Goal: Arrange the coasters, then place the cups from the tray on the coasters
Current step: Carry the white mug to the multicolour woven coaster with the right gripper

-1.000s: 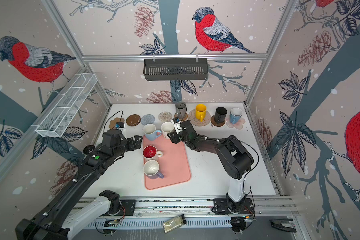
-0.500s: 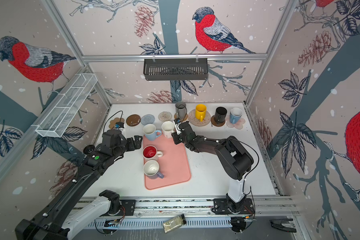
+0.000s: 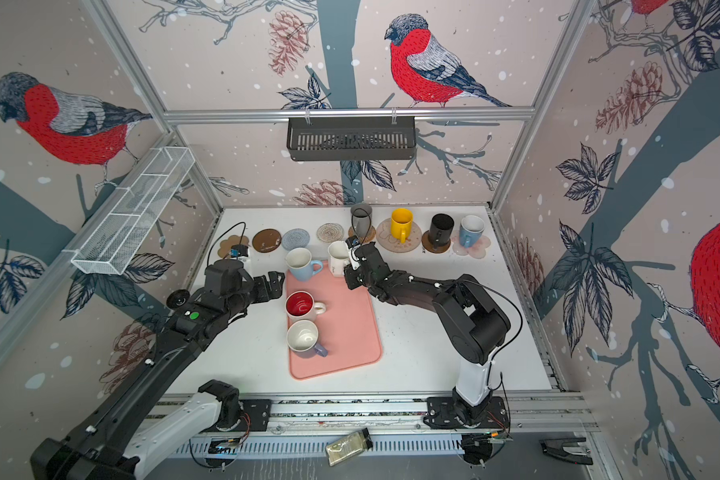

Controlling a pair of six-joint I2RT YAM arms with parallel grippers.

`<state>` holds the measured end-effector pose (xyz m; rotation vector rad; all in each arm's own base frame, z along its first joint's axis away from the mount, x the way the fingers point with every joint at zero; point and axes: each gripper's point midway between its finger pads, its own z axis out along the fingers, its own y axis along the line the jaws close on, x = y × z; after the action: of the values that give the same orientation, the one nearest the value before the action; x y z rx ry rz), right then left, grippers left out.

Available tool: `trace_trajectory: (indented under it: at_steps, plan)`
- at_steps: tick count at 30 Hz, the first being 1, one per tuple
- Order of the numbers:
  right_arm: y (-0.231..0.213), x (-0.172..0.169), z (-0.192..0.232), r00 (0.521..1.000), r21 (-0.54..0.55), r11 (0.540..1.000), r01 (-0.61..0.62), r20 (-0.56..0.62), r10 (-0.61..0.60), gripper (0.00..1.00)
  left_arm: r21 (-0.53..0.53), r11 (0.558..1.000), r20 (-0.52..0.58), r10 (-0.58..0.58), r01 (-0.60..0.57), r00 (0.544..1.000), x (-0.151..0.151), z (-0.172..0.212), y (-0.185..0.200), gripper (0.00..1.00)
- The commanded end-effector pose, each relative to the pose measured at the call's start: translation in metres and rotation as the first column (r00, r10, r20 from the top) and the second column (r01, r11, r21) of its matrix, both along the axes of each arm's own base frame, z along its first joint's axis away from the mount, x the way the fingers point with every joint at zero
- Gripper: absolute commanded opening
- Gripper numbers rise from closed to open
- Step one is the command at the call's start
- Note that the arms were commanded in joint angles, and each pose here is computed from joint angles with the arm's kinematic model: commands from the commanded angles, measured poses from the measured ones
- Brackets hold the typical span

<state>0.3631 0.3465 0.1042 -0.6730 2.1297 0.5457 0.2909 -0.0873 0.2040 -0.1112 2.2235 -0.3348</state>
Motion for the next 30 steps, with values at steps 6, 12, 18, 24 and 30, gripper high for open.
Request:
trace_trajectory:
  at_steps: [6, 12, 18, 24, 30]
  plan:
    - [0.007, 0.002, 0.05, 0.995, 0.023, 0.999, -0.032, 0.1, 0.029, 0.04, -0.024, 0.999, 0.07, 0.023, -0.021, 0.997, 0.007, 0.021, 0.001, 0.97]
    - [0.012, 0.015, 0.078, 0.985, 0.027, 0.999, -0.023, 0.173, 0.018, 0.04, -0.017, 0.999, 0.093, 0.043, -0.042, 0.995, 0.011, 0.038, 0.005, 0.96]
    - [0.027, 0.048, 0.089, 0.977, 0.004, 1.0, 0.005, 0.213, -0.006, 0.04, -0.007, 0.999, 0.09, 0.043, -0.042, 0.995, 0.016, 0.049, 0.004, 0.96]
    - [0.041, 0.09, 0.081, 0.978, 0.009, 0.999, 0.036, 0.206, -0.037, 0.04, 0.014, 0.999, 0.111, 0.051, -0.053, 0.993, 0.027, 0.064, 0.005, 0.97]
    - [0.044, 0.132, 0.067, 0.976, 0.0, 0.997, 0.077, 0.205, -0.076, 0.04, 0.011, 0.998, 0.113, 0.059, -0.061, 0.992, 0.038, 0.063, 0.002, 0.96]
